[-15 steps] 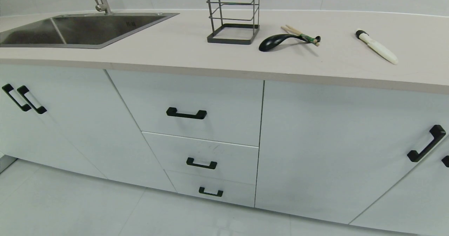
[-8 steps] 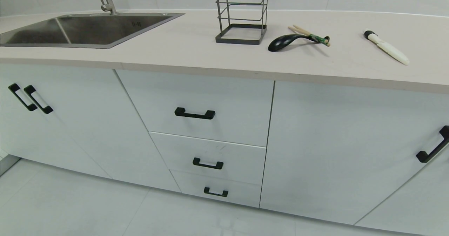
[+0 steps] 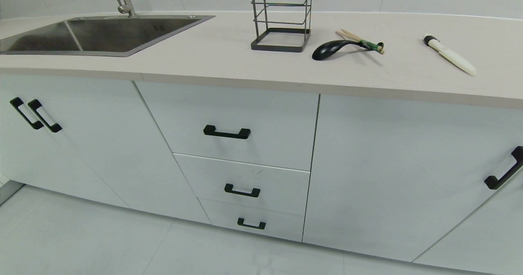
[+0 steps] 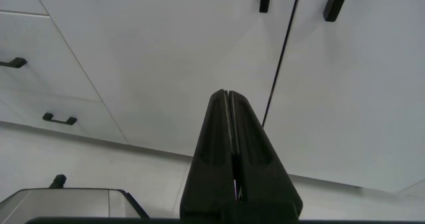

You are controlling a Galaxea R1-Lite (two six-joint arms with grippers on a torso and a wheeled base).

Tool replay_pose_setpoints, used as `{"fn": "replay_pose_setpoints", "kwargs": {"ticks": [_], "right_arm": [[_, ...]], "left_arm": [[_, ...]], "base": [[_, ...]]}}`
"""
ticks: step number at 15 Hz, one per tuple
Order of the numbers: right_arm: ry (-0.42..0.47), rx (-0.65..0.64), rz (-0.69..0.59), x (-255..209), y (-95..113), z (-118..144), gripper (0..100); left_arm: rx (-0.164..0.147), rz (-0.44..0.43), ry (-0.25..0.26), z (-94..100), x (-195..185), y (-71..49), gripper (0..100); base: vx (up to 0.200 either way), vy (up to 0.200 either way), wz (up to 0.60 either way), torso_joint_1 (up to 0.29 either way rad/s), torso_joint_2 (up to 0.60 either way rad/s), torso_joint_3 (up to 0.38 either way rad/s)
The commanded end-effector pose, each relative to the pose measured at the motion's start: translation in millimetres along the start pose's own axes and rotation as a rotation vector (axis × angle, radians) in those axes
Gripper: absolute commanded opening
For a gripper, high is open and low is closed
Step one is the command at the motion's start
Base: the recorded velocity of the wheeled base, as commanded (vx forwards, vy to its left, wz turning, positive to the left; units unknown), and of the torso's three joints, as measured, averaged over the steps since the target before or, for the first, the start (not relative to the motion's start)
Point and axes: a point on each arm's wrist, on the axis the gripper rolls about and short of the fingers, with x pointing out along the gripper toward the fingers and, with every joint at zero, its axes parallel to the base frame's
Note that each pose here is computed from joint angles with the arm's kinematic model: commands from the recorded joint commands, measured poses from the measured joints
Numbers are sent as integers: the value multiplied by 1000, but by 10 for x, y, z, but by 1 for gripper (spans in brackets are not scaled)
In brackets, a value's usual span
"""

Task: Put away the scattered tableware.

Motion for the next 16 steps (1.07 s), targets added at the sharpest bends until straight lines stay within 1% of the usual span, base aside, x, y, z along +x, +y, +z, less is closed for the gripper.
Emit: {"fn": "replay_pose_setpoints", "kwargs": {"ticks": [1, 3, 4, 5, 6, 7, 8, 9, 10, 11, 12, 14, 16], "right_arm": [[2, 0, 0, 1, 0, 0, 0], [0, -2, 2, 1, 0, 1, 0], [1, 0, 0, 1, 0, 1, 0], [2, -2, 2, 1, 0, 0, 0], [1, 0, 0, 1, 0, 1, 0], [2, -2, 2, 1, 0, 0, 0], [1, 0, 0, 1, 0, 1, 0], [2, -2, 0, 1, 0, 0, 0], [2, 0, 2, 1, 0, 0, 0], [0, 0, 2, 1, 0, 1, 0], [0, 0, 2, 1, 0, 1, 0], [0, 0, 2, 1, 0, 1, 0], [1, 0, -2, 1, 0, 1, 0]], "left_arm": [[234, -225, 80, 379, 517, 124, 100], [384, -319, 126, 401, 793, 164, 100], [433, -360, 141, 389, 896, 171, 100], [458, -429, 149, 359, 993, 153, 100], [473, -507, 147, 324, 1068, 111, 100], [496, -580, 148, 288, 1126, 60, 100], [527, -641, 154, 249, 1195, 12, 100], [579, -692, 166, 205, 1285, -40, 100], [613, -718, 193, 154, 1352, -78, 100], [632, -738, 228, 98, 1408, -119, 100], [635, -757, 252, 59, 1446, -152, 100], [641, -769, 275, 28, 1480, -186, 100], [641, -775, 290, 6, 1502, -196, 100]], "base": [[0, 0, 0, 0, 0, 0], [0, 0, 0, 0, 0, 0], [0, 0, 0, 0, 0, 0], [0, 0, 0, 0, 0, 0], [0, 0, 0, 0, 0, 0], [0, 0, 0, 0, 0, 0], [0, 0, 0, 0, 0, 0], [0, 0, 0, 0, 0, 0], [0, 0, 0, 0, 0, 0], [0, 0, 0, 0, 0, 0], [0, 0, 0, 0, 0, 0], [0, 0, 0, 0, 0, 0], [0, 0, 0, 0, 0, 0]]}}
